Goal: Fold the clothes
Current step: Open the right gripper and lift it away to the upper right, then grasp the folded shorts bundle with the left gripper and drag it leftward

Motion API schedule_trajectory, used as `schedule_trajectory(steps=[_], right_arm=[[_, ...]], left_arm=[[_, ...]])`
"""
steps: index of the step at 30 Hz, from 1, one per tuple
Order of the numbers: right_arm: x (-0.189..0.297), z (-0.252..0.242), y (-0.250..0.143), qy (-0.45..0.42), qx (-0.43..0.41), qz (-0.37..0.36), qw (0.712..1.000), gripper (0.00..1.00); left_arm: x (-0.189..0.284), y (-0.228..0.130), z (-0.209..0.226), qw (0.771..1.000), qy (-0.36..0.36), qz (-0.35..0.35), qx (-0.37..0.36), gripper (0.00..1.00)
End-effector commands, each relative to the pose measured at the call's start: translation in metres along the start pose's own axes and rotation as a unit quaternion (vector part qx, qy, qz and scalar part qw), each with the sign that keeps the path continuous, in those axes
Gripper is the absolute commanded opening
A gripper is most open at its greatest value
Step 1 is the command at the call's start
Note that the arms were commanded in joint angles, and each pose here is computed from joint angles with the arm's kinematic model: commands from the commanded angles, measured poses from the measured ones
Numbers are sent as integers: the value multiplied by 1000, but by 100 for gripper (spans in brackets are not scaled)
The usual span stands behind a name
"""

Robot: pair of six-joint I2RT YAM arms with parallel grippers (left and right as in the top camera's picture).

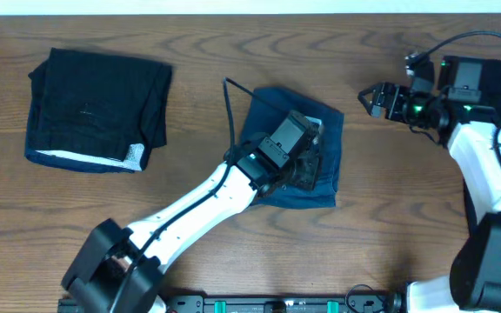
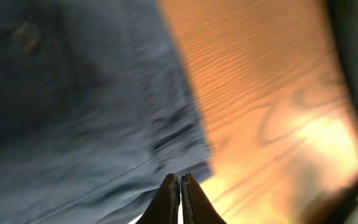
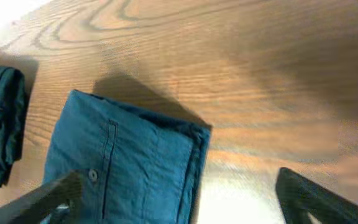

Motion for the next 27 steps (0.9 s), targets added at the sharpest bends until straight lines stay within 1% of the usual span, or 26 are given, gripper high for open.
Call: schedule_trajectory(steps=[1, 3, 6, 10, 14, 15, 20, 22, 24, 27], right_arm=[[-1, -5, -3, -15, -8, 11, 1000, 99], [-1, -8, -4, -28, -10, 14, 999, 99], [-1, -10, -4, -38, -10, 14, 999, 99], [-1, -10, -6, -38, -12, 18, 999, 99], [-1, -10, -6, -38, -12, 18, 999, 99], [-1, -10, -6, -38, -12, 18, 999, 99], [-1, -10, -6, -38, -12, 18, 999, 99], [-1, -10, -6, -38, -12, 18, 999, 99], [-1, -10, -6, -38, -12, 18, 999, 99], [-1, -10, -6, -38, -12, 18, 999, 99]], left_arm=[[-19, -5, 14, 999, 41, 13, 2, 6], [-29, -9, 11, 999, 15, 37, 5, 6], [-42, -12, 2, 997, -44, 66, 5, 6], [-56, -12, 0, 995, -69, 73, 12, 6], [-73, -19, 0, 989, -98, 106, 23, 6], [-81, -22, 1, 987, -102, 117, 28, 6], [-114, -39, 20, 982, -76, 156, 68, 5], [-127, -48, 25, 977, -85, 181, 76, 6], [-132, -53, 26, 972, -98, 199, 81, 6], [-125, -49, 23, 972, -105, 195, 80, 6]])
Point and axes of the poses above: each gripper's point midway between its finger pads, its own x axis back along the fingers, its own z axis along the line the jaws close on, y = z × x, the point moved 8 cm from there along x, back along the fingers, and after that the axes turned 9 degrees about x, right-handed, at the moved point
